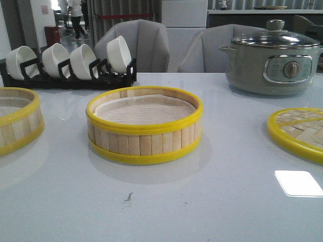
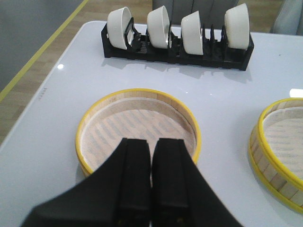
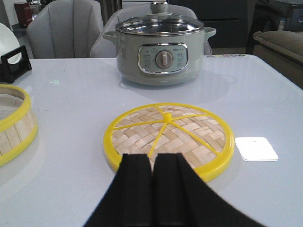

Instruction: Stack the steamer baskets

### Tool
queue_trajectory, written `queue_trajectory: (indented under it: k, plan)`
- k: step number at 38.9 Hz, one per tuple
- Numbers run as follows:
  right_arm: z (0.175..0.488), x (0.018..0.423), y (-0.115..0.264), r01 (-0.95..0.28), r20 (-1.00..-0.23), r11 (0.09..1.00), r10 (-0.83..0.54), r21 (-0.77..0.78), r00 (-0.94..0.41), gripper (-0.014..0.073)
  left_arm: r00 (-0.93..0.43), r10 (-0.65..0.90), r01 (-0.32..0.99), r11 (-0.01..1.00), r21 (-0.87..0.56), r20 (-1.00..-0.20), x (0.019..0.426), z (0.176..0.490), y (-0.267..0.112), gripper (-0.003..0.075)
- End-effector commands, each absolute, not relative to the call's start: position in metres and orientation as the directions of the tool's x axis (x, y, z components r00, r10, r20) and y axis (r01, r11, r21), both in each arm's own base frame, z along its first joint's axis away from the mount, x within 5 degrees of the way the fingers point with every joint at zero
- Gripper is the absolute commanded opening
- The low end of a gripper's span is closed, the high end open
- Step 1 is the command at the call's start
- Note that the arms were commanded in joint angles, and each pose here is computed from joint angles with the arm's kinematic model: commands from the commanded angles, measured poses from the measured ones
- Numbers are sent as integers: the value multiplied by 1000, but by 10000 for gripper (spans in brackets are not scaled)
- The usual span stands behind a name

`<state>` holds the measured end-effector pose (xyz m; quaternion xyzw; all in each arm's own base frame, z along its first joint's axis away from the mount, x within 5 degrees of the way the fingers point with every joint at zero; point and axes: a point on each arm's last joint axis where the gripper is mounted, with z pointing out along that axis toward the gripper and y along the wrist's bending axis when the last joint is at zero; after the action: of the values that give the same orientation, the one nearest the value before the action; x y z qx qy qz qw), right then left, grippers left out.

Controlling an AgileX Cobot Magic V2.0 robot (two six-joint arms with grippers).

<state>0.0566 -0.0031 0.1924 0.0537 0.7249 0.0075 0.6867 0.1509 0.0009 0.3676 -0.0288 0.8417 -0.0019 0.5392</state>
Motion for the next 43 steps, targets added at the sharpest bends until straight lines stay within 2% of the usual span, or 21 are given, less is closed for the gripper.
queue_trajectory:
  k: [1,8,25,43]
  plan:
    - [206,54,-4,71,-996,995,63,68,70,50,-427,17,-27,999,31,-904,177,411,0,91]
    - [206,54,-4,71,-996,995,63,68,70,50,-496,80,-3,996,94,-865,203,439,1,91]
    - [206,54,-4,71,-996,995,63,68,70,50,-533,94,5,994,108,-841,210,434,1,91]
    - [206,54,-4,71,-996,995,63,68,70,50,-485,114,-2,991,131,-867,212,439,2,91]
